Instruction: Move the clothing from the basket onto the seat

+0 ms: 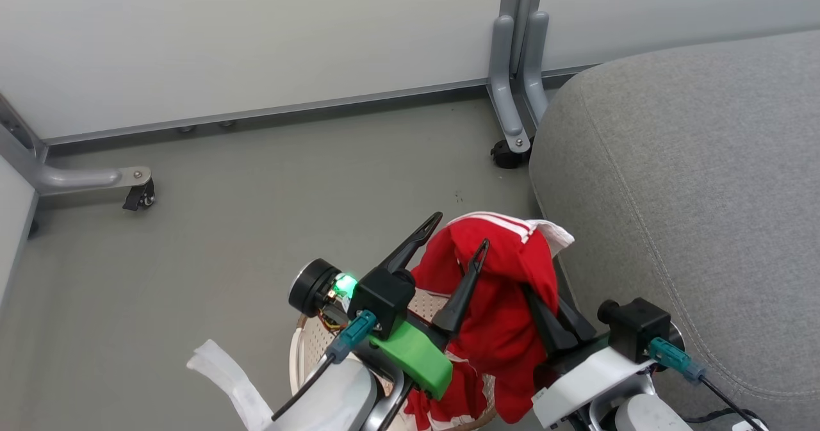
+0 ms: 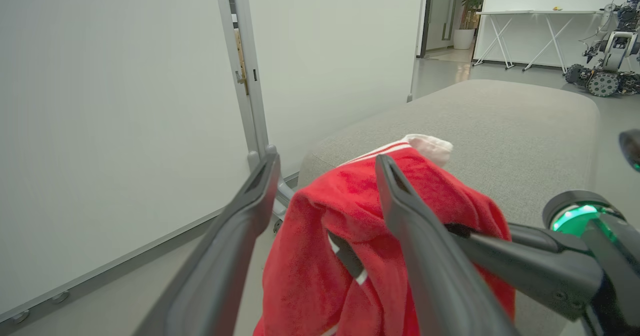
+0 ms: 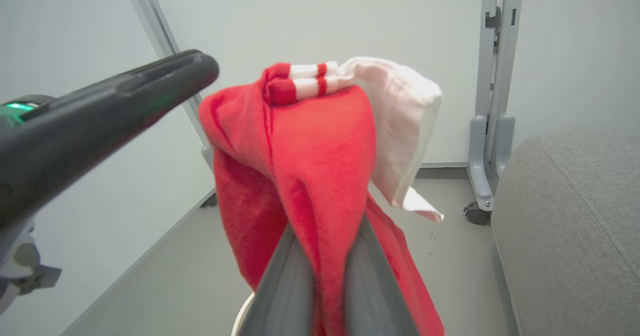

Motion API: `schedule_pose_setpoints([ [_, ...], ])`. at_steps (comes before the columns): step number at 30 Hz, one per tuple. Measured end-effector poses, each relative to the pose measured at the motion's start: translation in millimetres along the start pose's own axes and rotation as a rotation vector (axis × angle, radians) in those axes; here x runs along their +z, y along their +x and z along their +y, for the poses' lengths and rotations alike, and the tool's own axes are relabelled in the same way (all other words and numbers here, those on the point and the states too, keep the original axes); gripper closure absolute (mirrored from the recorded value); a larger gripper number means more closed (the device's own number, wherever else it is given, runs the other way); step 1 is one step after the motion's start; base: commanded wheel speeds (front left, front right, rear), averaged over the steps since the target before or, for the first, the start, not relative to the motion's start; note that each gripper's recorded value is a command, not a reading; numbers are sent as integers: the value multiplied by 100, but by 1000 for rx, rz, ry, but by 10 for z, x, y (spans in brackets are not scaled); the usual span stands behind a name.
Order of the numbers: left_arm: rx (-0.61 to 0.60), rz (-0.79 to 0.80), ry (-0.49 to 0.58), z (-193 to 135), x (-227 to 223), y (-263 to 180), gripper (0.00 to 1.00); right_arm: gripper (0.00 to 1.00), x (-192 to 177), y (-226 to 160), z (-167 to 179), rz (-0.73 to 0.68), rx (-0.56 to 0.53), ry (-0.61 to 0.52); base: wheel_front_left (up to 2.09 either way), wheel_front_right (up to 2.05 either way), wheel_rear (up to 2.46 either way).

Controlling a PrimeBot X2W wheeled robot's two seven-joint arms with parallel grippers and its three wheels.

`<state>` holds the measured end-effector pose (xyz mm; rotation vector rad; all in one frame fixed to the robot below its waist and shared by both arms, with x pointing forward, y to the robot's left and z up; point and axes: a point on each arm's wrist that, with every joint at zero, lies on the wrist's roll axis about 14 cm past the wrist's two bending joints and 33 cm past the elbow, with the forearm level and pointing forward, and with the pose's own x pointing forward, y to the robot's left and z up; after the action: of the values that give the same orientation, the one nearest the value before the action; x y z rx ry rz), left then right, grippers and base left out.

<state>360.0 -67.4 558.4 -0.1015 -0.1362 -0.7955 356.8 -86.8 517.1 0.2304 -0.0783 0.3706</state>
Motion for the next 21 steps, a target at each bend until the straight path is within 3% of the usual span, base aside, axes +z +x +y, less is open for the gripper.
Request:
schedule_pose_setpoints([
  [21,25,37,0,90,-160,15,0,100,14,15,-135,-5,-35,9,0,0,0],
])
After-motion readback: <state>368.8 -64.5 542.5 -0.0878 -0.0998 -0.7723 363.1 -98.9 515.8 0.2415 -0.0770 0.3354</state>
